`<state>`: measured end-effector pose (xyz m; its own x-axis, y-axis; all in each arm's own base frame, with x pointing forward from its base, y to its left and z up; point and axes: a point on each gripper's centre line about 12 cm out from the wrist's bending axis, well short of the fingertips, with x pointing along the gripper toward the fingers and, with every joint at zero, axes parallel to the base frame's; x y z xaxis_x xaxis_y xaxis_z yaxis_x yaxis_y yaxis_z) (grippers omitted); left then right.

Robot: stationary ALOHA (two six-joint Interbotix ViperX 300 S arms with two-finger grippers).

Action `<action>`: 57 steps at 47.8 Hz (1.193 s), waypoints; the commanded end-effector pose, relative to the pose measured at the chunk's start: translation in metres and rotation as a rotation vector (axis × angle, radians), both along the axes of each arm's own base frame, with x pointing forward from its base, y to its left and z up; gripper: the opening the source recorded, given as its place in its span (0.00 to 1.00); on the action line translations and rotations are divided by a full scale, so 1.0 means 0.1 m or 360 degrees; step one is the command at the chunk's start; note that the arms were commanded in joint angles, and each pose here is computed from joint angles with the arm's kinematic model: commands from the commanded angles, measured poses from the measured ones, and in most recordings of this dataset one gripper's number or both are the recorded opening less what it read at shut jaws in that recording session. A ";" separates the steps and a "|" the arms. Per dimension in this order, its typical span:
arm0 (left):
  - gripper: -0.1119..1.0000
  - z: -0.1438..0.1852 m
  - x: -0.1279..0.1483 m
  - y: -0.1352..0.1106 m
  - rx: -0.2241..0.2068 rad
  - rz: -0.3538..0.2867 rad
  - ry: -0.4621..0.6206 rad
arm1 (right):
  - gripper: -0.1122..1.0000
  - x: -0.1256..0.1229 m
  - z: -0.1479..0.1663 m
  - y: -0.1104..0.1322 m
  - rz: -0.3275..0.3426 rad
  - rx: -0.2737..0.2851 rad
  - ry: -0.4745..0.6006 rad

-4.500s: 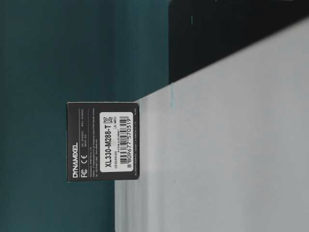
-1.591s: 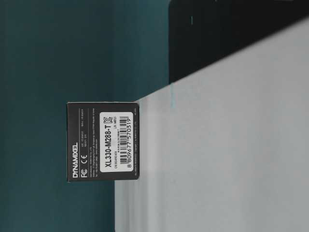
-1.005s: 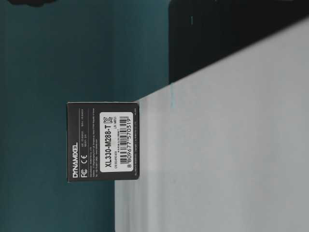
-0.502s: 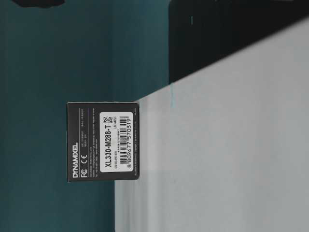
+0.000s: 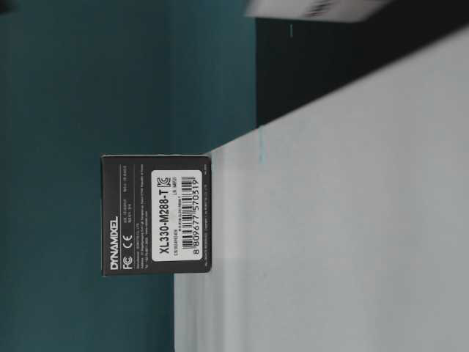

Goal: Place the box from the black base onto the white base.
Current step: 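Lift the held box and carry it left toward the white base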

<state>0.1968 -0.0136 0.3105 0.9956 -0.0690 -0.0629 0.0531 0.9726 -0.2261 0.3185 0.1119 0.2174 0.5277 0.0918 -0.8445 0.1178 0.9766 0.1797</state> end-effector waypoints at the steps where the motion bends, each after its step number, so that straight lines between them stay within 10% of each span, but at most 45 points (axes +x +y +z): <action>1: 0.10 0.04 0.02 0.00 -0.0003 -0.0002 -0.0012 | 0.63 0.03 0.30 0.02 -0.0011 0.0002 -0.0030; 19: 0.10 0.05 0.02 0.00 0.0001 -0.0003 -0.0020 | 0.63 0.29 0.87 0.13 0.0040 -0.0020 -0.0147; 57: 0.10 0.09 0.00 0.00 0.0000 -0.0003 -0.0042 | 0.63 1.22 0.76 0.20 0.0035 -0.0161 -0.0045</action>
